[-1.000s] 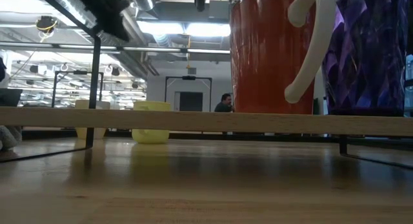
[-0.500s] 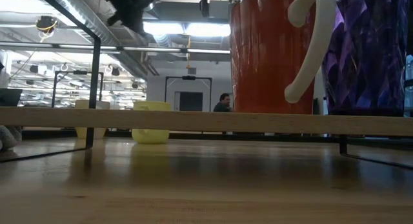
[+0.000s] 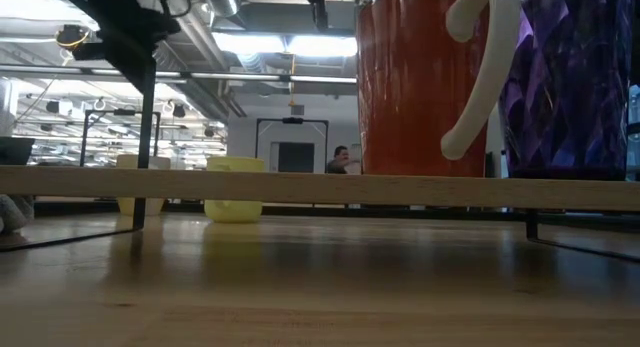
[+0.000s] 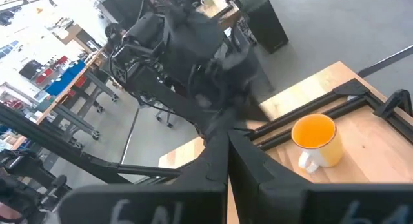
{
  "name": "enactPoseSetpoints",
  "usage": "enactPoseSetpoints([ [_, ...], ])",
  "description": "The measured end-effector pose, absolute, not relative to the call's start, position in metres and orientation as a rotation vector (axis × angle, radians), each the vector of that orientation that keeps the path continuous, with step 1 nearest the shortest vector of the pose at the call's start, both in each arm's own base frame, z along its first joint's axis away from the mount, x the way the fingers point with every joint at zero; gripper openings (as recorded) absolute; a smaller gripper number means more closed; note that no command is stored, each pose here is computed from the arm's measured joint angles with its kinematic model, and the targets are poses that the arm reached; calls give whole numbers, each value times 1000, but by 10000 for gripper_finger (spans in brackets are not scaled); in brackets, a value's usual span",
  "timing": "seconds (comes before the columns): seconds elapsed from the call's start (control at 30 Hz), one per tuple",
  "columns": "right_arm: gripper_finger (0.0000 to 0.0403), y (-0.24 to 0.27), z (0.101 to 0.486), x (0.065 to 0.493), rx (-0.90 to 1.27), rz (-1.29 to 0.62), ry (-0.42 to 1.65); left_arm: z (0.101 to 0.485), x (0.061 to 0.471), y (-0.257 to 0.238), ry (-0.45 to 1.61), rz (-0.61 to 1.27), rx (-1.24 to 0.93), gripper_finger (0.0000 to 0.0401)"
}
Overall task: Stack small to large cups/mugs on shelf
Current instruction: Put the orange mug on the shelf
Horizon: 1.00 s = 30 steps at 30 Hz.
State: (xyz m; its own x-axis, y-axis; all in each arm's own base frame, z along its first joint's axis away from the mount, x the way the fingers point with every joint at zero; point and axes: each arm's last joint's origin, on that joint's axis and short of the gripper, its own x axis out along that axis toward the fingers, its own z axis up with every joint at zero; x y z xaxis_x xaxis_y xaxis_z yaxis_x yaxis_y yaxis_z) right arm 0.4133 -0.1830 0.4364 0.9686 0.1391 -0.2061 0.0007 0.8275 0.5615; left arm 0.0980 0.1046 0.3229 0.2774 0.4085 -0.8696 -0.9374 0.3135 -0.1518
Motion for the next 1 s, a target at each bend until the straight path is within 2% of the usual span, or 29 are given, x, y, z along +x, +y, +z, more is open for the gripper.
enactPoseSetpoints([
  [0.1, 8, -183, 435, 413, 594, 74, 254, 332, 90, 93, 865, 1000, -774, 0],
  [0.23, 8, -182, 434, 413, 602, 93, 271, 327, 81, 92, 981, 1182, -712, 0],
  [0.3, 8, -182, 434, 413, 604, 93, 275, 327, 85, 101, 937, 1219, -720, 0],
  [0.4, 8, -182, 433, 412, 607, 91, 280, 326, 93, 115, 873, 1143, -778, 0],
  [0.6, 8, -182, 433, 412, 611, 90, 286, 303, 117, 157, 954, 1141, -798, 0],
  [0.77, 8, -181, 431, 412, 622, 87, 304, 286, 115, 190, 967, 1173, -861, 0],
  [1.0, 8, -178, 425, 411, 650, 78, 360, 280, 111, 214, 862, 1231, -899, 0],
])
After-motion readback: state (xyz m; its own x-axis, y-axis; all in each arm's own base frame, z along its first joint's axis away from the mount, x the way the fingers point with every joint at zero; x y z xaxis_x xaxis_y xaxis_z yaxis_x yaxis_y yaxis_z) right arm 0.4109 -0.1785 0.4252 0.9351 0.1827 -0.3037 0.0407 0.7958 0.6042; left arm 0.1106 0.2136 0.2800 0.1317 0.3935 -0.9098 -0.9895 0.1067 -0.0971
